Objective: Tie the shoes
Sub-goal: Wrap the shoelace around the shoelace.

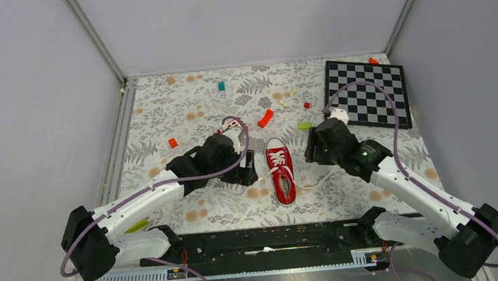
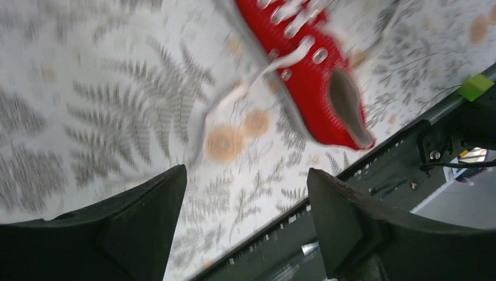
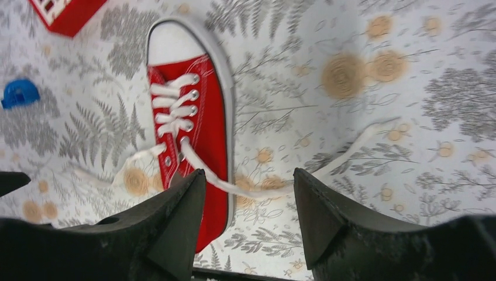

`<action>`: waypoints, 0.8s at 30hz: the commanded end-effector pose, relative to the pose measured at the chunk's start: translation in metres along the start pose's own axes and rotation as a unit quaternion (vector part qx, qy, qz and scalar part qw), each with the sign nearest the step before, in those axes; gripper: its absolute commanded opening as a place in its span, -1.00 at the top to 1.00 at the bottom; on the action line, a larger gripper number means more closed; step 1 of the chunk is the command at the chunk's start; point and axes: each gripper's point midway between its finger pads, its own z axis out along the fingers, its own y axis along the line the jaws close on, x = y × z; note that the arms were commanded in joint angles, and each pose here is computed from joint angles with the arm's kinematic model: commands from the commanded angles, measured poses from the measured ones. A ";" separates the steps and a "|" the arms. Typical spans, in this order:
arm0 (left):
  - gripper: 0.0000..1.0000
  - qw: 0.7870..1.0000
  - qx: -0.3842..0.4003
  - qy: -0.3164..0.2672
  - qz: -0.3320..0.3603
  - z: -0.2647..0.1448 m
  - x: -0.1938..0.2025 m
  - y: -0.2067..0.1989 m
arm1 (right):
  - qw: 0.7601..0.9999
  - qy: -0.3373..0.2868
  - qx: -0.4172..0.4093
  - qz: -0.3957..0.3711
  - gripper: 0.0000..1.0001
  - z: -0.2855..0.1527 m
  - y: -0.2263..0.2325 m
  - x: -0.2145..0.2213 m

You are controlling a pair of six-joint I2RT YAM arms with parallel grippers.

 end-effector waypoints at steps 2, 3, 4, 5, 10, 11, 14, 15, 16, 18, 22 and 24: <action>-0.60 0.966 0.074 -0.140 0.202 0.004 -0.072 -0.042 | 0.999 -0.023 0.011 0.036 -0.28 -0.012 -0.025 -0.011; -0.56 0.957 0.091 -0.146 0.235 0.007 -0.071 -0.047 | 0.999 -0.024 0.011 0.037 -0.28 -0.014 -0.028 -0.011; -0.51 0.948 0.104 -0.146 0.263 0.010 -0.069 -0.050 | 0.999 -0.025 0.014 0.033 -0.28 -0.015 -0.031 -0.011; -0.50 0.944 0.109 -0.141 0.277 0.013 -0.067 -0.051 | 0.999 -0.026 0.022 0.032 -0.28 -0.017 -0.035 -0.011; -0.28 0.941 0.185 -0.042 0.281 0.037 -0.044 -0.067 | 0.999 -0.027 0.032 0.033 -0.29 -0.017 -0.044 -0.013; -0.29 0.942 0.189 -0.032 0.277 0.047 -0.038 -0.066 | 0.999 -0.023 0.025 0.033 -0.29 -0.016 -0.042 -0.012; -0.32 0.942 0.189 -0.044 0.274 0.062 -0.030 -0.061 | 0.999 -0.006 0.021 0.031 -0.29 -0.010 -0.038 -0.007; -0.32 0.944 0.180 -0.052 0.272 0.066 -0.029 -0.056 | 0.999 -0.003 0.020 0.030 -0.29 -0.010 -0.037 -0.007; -0.32 0.944 0.175 -0.063 0.273 0.067 -0.032 -0.054 | 0.999 -0.001 0.019 0.028 -0.29 -0.009 -0.037 -0.006; -0.33 0.943 0.163 -0.083 0.278 0.070 -0.038 -0.051 | 1.000 0.001 0.015 0.025 -0.29 -0.008 -0.036 -0.005; -0.34 0.941 0.158 -0.063 0.294 0.084 -0.031 -0.045 | 1.000 0.005 0.014 0.021 -0.30 -0.006 -0.034 -0.005; -0.34 0.941 0.163 -0.047 0.293 0.092 -0.025 -0.044 | 1.000 0.006 0.013 0.021 -0.30 -0.005 -0.033 -0.005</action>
